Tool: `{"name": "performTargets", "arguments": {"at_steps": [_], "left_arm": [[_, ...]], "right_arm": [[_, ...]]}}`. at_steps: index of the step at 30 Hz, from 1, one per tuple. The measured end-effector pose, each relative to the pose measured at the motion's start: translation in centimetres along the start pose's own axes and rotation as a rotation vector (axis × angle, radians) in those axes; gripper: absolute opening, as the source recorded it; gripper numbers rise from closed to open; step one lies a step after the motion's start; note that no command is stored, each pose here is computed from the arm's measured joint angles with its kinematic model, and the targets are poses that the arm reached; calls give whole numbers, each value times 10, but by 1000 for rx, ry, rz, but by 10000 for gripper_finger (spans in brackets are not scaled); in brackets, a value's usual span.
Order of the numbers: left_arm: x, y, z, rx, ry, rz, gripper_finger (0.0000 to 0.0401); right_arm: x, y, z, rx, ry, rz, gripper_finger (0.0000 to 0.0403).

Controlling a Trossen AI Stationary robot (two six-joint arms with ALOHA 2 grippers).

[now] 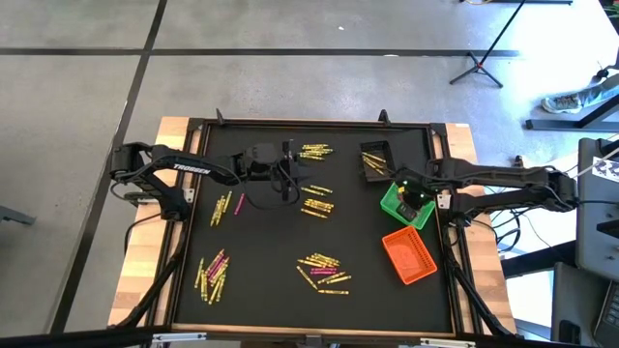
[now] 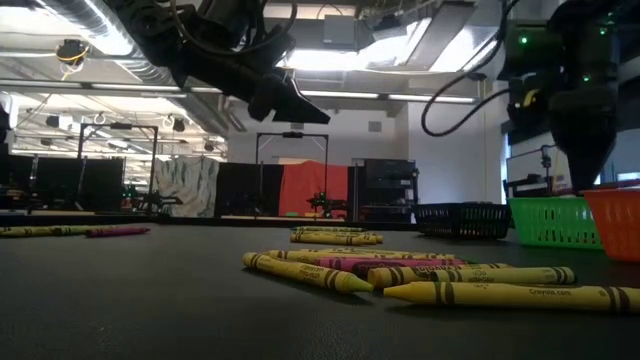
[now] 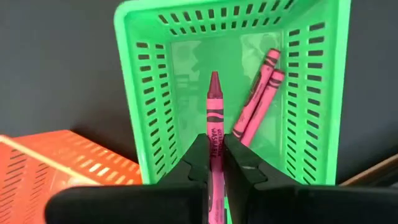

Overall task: Sort crayons
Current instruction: Put the red crayon into the green basket

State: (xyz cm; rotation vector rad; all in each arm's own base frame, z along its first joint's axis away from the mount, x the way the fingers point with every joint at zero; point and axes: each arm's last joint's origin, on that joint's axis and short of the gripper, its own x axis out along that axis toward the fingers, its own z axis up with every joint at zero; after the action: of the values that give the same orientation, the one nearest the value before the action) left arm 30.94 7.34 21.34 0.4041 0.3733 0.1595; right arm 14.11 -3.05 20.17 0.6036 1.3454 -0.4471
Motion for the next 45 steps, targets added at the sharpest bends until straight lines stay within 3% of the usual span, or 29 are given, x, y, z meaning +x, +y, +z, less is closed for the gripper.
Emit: {"name": "performTargets", "arguments": {"at_steps": [6,12,16,18,22,26,30,37,45], "left_arm": [[0,0,0,0,-1,1,109],[0,0,0,-1,0,0,109],[0,0,0,-3,0,0,109],[0,0,0,-16,2,-1,109],[0,-1,-3,-79,32,0,109],[0,-3,-10,-159,125,17,108],[-3,-7,-21,-248,248,14,108],[-14,-14,-35,-430,466,-8,108],[-50,-16,-40,-656,832,8,108]], "right_arm": [[6,-2,-2,5,17,-10,33],[3,-1,-2,-8,24,6,121],[-19,7,8,-56,-31,57,155],[-31,12,17,-77,-120,68,160],[-49,25,44,-213,-439,113,158],[-59,36,68,-376,-776,119,155],[-62,44,84,-509,-999,93,155],[-44,57,113,-691,-1175,-7,154],[-35,63,132,-747,-1290,-91,154]]}}
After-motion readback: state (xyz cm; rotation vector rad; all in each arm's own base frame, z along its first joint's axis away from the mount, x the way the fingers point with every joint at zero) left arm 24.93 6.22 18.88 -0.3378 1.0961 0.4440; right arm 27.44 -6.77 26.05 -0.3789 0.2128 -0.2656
